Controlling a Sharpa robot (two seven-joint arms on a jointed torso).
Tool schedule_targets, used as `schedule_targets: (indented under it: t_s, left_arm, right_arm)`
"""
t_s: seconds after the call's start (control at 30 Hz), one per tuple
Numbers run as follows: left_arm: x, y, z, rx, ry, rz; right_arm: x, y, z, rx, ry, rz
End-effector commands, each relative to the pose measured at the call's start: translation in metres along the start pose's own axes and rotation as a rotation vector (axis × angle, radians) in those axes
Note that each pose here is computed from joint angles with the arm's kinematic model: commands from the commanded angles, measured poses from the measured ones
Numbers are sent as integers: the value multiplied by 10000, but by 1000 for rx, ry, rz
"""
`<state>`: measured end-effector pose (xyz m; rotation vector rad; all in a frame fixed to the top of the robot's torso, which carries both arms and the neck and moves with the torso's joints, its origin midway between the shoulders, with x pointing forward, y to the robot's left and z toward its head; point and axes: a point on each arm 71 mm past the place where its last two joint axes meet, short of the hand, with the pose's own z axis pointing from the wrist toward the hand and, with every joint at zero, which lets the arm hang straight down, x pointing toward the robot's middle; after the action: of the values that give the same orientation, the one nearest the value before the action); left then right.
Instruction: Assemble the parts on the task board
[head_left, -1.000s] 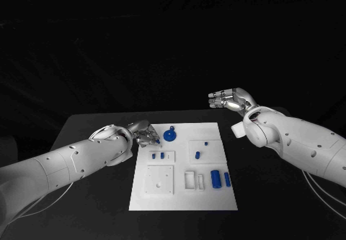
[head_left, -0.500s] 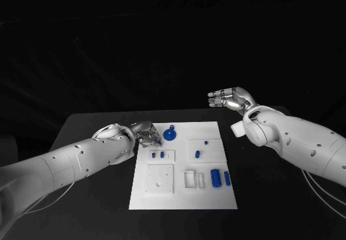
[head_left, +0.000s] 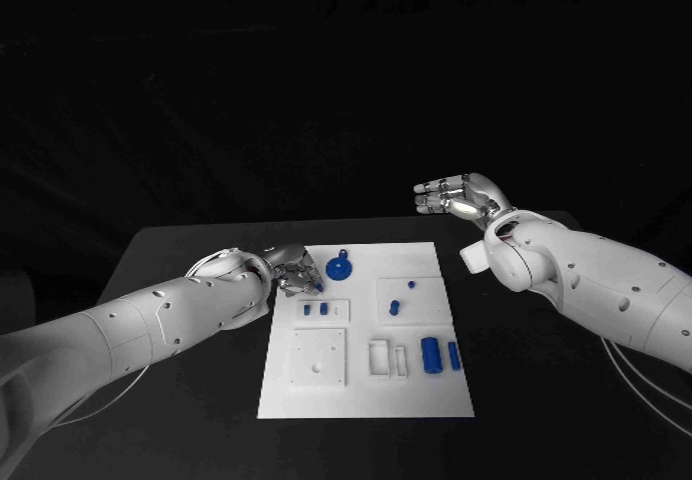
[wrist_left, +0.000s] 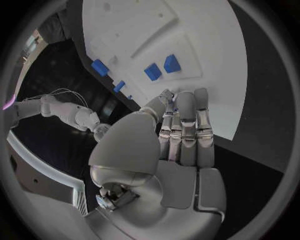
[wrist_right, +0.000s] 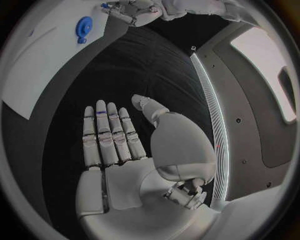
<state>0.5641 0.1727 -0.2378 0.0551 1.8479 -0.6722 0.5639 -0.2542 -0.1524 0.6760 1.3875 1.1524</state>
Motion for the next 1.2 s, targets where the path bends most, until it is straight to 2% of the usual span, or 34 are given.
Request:
schedule_targets:
  t_s: [0.03,0.33,1.2]
  left_arm:
    - [22,-4,6,-8,23,7]
    - [30,8,5,-18,34,2]
    - [77,-22,52,-37,45,1]
  right_arm:
    - [18,11,1,-9,21,-1]
    - [21,11,1,-9,23,-1]
    - [44,29,2,-14,29,2]
